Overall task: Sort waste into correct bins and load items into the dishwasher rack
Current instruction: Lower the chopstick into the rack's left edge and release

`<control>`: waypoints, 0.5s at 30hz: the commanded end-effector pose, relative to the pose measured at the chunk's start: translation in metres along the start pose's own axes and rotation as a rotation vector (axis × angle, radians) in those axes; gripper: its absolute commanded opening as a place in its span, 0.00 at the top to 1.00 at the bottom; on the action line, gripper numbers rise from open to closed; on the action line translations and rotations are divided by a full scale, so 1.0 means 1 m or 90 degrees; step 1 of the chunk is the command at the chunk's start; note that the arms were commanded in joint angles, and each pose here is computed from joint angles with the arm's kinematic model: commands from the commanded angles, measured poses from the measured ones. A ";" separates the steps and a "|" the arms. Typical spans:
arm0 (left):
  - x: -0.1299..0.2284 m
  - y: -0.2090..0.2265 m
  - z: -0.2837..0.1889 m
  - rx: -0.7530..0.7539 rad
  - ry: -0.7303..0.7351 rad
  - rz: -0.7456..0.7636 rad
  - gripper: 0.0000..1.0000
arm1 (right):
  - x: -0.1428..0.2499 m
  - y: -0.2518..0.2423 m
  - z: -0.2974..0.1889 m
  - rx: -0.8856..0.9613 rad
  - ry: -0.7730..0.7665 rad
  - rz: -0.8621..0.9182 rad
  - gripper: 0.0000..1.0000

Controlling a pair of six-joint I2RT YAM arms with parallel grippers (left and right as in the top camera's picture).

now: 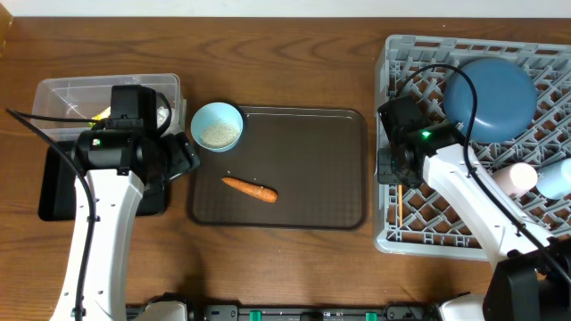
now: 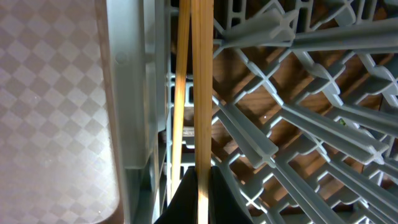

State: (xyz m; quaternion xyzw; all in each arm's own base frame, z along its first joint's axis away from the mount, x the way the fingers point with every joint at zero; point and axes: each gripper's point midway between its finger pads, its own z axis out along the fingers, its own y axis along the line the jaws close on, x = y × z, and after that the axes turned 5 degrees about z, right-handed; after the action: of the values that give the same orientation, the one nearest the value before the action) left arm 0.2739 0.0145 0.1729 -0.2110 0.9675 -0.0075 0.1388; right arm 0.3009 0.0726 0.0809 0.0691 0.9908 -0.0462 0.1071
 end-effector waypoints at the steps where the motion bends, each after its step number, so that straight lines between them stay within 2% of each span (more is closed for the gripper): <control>1: 0.000 0.002 0.001 -0.006 0.003 0.007 0.12 | 0.003 -0.003 0.005 0.005 0.009 0.015 0.97; 6: 0.000 0.002 0.001 -0.006 0.003 0.006 0.12 | 0.003 -0.003 0.005 0.005 0.009 0.015 0.84; 15: 0.000 0.002 0.001 -0.006 0.003 0.007 0.12 | 0.002 -0.002 0.003 0.000 0.004 0.027 0.83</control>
State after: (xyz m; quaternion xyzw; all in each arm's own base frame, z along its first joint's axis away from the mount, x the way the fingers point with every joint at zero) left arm 0.2739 0.0145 0.1729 -0.2109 0.9676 -0.0075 0.1388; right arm 0.3009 0.0731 0.0808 0.0767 0.9903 -0.0438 0.1072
